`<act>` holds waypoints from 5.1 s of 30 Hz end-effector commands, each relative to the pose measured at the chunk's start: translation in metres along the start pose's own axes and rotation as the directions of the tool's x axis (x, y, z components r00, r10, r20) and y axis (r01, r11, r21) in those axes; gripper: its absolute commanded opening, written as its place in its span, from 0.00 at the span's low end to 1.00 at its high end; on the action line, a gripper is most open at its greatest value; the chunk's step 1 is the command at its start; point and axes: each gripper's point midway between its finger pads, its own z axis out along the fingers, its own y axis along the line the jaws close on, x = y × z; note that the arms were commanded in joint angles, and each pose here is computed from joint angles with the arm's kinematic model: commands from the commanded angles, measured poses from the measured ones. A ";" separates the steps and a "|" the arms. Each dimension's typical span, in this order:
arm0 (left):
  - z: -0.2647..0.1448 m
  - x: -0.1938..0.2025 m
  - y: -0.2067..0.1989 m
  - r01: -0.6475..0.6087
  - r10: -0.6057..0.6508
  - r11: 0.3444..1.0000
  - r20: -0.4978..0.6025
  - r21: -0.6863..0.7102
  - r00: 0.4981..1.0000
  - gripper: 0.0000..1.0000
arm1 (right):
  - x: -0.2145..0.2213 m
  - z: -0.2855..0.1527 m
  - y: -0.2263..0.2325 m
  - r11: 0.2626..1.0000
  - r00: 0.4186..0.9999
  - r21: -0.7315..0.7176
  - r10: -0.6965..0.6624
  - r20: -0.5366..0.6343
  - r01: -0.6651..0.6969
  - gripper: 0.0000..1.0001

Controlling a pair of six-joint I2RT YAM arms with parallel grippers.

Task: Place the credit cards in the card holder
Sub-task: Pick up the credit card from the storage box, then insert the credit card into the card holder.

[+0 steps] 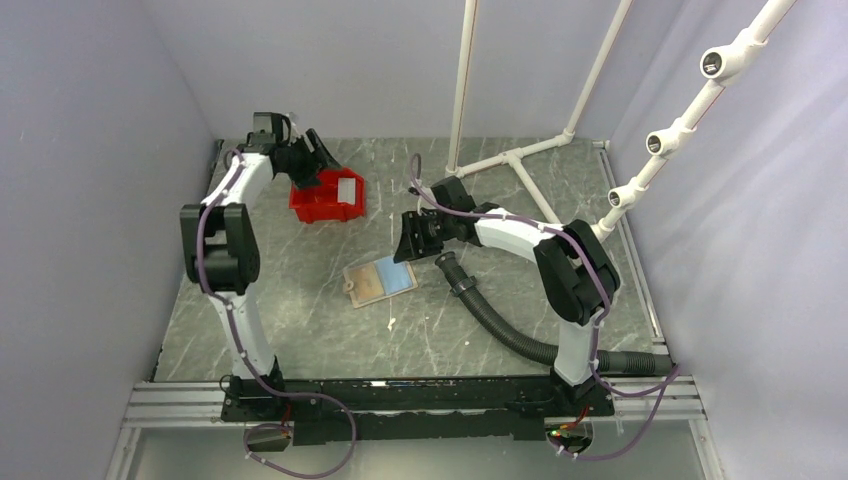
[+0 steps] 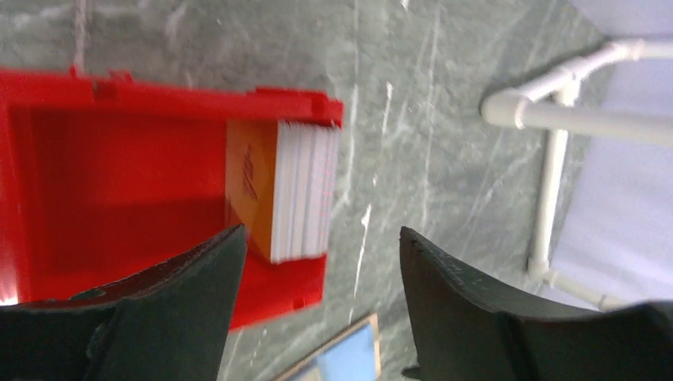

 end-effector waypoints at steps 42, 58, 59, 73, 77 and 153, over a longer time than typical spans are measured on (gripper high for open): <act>0.045 0.020 -0.026 -0.015 0.032 0.989 -0.115 0.148 0.993 0.41 | -0.012 -0.014 0.002 0.999 0.998 -0.041 -0.012 0.054 0.015 0.47; 0.009 0.000 -0.010 -0.138 0.134 0.988 -0.060 -0.071 0.989 0.00 | -0.012 -0.014 0.003 0.999 0.999 -0.040 -0.011 0.051 0.013 0.46; -0.001 -0.003 -0.011 -0.156 0.152 0.983 -0.044 -0.096 0.987 0.00 | -0.013 -0.015 0.002 0.999 0.999 -0.029 -0.013 0.053 0.015 0.46; -0.104 0.081 -0.127 -0.050 0.025 0.824 0.052 0.564 0.998 0.00 | -0.066 -0.051 0.077 0.948 0.949 -0.314 0.140 0.281 -0.047 0.62; -0.114 0.110 -0.137 -0.048 -0.027 0.783 0.110 0.621 0.994 0.00 | -0.081 -0.070 0.098 0.880 0.908 -0.466 0.266 0.323 -0.092 0.64; -0.052 0.289 0.080 -0.042 -0.064 0.975 -0.454 -0.220 0.889 0.00 | 0.042 -0.013 0.006 0.969 0.987 -0.213 0.096 -0.131 -0.122 0.00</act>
